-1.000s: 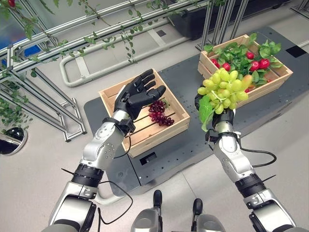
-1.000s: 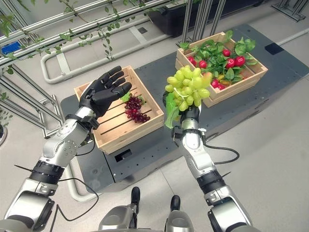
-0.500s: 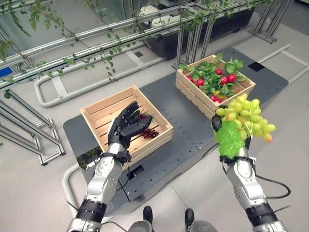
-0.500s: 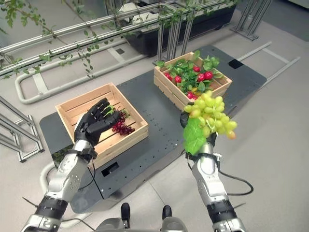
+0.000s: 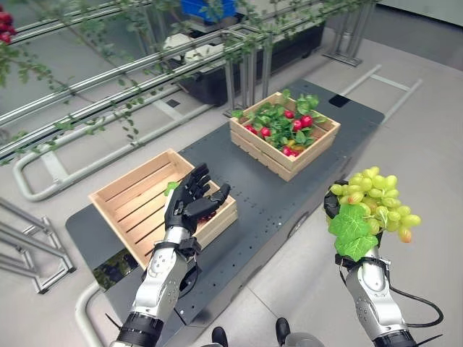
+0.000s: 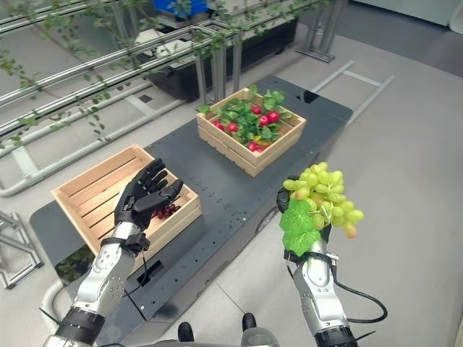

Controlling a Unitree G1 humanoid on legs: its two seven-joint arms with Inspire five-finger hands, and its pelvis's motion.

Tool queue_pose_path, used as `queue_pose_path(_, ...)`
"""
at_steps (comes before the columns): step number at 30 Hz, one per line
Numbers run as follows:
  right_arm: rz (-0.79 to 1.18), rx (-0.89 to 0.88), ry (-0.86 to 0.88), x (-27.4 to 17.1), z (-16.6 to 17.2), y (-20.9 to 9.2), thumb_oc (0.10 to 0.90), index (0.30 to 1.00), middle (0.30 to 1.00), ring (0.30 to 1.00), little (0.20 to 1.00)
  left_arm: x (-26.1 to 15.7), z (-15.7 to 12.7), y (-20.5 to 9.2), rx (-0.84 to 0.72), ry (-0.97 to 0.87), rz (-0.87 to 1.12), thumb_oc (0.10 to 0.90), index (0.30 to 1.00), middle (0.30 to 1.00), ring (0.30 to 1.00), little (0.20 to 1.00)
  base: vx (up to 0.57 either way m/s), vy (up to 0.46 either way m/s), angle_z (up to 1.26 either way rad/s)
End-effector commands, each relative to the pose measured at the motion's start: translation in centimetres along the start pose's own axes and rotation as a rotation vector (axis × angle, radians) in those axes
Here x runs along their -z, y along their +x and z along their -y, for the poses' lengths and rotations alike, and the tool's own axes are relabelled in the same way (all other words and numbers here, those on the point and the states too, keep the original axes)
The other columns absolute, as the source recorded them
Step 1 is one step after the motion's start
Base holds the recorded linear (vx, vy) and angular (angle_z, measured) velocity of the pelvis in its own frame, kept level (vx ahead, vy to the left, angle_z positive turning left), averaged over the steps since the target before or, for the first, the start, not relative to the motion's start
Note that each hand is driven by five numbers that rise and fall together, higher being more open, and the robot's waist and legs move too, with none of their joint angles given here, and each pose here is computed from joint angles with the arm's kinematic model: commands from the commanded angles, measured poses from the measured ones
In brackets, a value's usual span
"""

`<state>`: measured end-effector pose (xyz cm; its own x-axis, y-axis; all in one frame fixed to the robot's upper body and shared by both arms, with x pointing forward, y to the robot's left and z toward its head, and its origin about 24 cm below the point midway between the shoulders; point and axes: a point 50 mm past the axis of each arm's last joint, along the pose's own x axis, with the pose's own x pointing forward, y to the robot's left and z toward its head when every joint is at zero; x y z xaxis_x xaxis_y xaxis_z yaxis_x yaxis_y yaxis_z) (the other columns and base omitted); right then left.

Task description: Pick up the fruits from the basket on one side to the basket on the other side

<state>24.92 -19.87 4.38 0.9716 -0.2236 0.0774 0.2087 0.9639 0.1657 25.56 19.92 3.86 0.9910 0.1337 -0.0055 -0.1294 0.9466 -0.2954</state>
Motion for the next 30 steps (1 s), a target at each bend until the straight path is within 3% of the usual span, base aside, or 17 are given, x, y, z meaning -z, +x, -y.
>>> queue_pose_path(1, 0.388, -0.158, 0.035, -7.4, -1.9, 2.5, 0.4, 0.3, 0.3, 0.3, 0.3, -4.9, 0.1, 0.8, -0.03, -0.075, 0.314, 0.8, 0.9, 0.9, 0.9, 0.9, -0.15, 0.175, -2.24)
queue_pose_path(5, 0.411, -0.176, 0.062, -7.6, -2.9, 2.2, 0.4, 0.3, 0.3, 0.3, 0.3, -5.3, 0.7, 1.3, -0.026, -0.053, 0.351, 0.8, 0.9, 0.9, 0.9, 0.9, -0.19, 0.109, -1.39)
queue_pose_path(15, 0.36, -0.145, 0.044, -6.7, -1.5, 1.8, 0.4, 0.3, 0.3, 0.3, 0.3, -6.7, 0.7, 2.1, 0.013, -0.012, 0.424, 0.8, 0.9, 0.9, 0.9, 0.9, -0.14, 0.127, -0.28)
queue_pose_path(22, 0.335, -0.29, 0.071, -6.3, -2.6, 1.5, 0.4, 0.3, 0.3, 0.3, 0.3, -7.3, -2.5, 0.2, -0.098, 0.018, 0.417, 0.8, 0.9, 0.9, 0.9, 0.9, -0.16, 0.039, -0.97)
queue_pose_path(30, 0.184, -0.496, 0.03, -3.7, -5.5, 0.8, 0.4, 0.3, 0.3, 0.3, 0.3, -5.4, -2.8, 0.5, -0.175, -0.118, 0.311, 0.8, 0.9, 0.9, 0.9, 0.9, -0.11, -0.216, -0.74)
